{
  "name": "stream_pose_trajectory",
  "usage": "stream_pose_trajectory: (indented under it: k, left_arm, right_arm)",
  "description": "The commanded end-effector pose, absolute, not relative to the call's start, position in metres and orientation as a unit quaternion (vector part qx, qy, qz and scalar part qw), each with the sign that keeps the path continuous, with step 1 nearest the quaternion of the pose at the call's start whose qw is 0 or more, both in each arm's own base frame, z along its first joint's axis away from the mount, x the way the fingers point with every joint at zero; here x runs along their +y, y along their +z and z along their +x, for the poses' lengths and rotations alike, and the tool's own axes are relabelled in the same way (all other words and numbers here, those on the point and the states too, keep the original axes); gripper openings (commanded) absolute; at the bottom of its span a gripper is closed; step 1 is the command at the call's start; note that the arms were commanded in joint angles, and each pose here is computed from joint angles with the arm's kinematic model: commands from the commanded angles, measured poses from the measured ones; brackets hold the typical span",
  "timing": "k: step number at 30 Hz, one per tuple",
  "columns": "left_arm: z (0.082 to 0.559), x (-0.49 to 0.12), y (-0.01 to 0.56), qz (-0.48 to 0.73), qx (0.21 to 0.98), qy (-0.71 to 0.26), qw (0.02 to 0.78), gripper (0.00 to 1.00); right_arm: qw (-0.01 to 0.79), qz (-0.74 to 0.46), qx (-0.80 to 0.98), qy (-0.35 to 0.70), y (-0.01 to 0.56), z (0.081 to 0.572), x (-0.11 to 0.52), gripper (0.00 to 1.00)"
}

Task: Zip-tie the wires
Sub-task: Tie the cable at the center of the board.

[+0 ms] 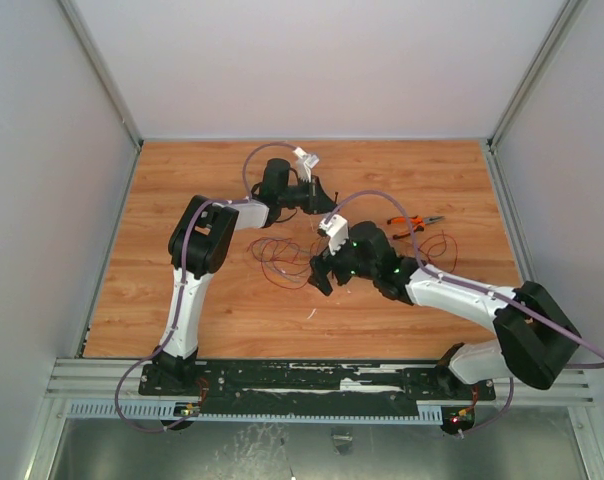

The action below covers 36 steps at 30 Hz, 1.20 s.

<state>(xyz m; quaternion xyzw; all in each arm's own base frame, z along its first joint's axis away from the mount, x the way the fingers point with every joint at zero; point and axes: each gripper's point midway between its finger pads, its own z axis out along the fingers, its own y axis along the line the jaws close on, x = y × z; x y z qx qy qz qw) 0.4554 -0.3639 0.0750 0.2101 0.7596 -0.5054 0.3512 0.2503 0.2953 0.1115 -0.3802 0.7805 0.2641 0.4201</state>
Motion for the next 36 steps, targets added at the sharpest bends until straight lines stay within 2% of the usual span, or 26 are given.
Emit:
stream_pose_trajectory:
  k: [1,4,11,14,20,25,36]
  left_arm:
    - [0.456,-0.365,0.071,0.214,0.76,-0.503,0.352,0.0]
    - [0.456,-0.365,0.072,0.215,0.76,-0.502,0.352,0.0]
    - [0.457,-0.364,0.071,0.212,0.762,-0.501,0.351,0.0]
    - [0.456,-0.364,0.07,0.211,0.764,-0.5,0.349,0.0]
    - [0.457,-0.364,0.071,0.212,0.764,-0.499,0.35,0.0]
    - [0.457,-0.364,0.074,0.214,0.762,-0.5,0.352,0.0]
    - [0.457,-0.364,0.073,0.214,0.765,-0.498,0.348,0.0]
  right_arm:
    - [0.378,-0.311,0.804,0.337,0.108,0.229,0.316,0.84]
    - [0.365,-0.308,0.821,0.314,0.092,0.227,0.319,0.68]
    - [0.356,-0.286,0.836,0.304,0.064,0.224,0.321,0.48]
    - [0.352,-0.281,0.843,0.294,0.054,0.227,0.322,0.35]
    - [0.347,-0.276,0.853,0.276,0.038,0.232,0.323,0.21]
    - [0.352,-0.269,0.861,0.247,0.027,0.239,0.316,0.16]
    - [0.366,-0.261,0.867,0.213,0.008,0.274,0.331,0.16]
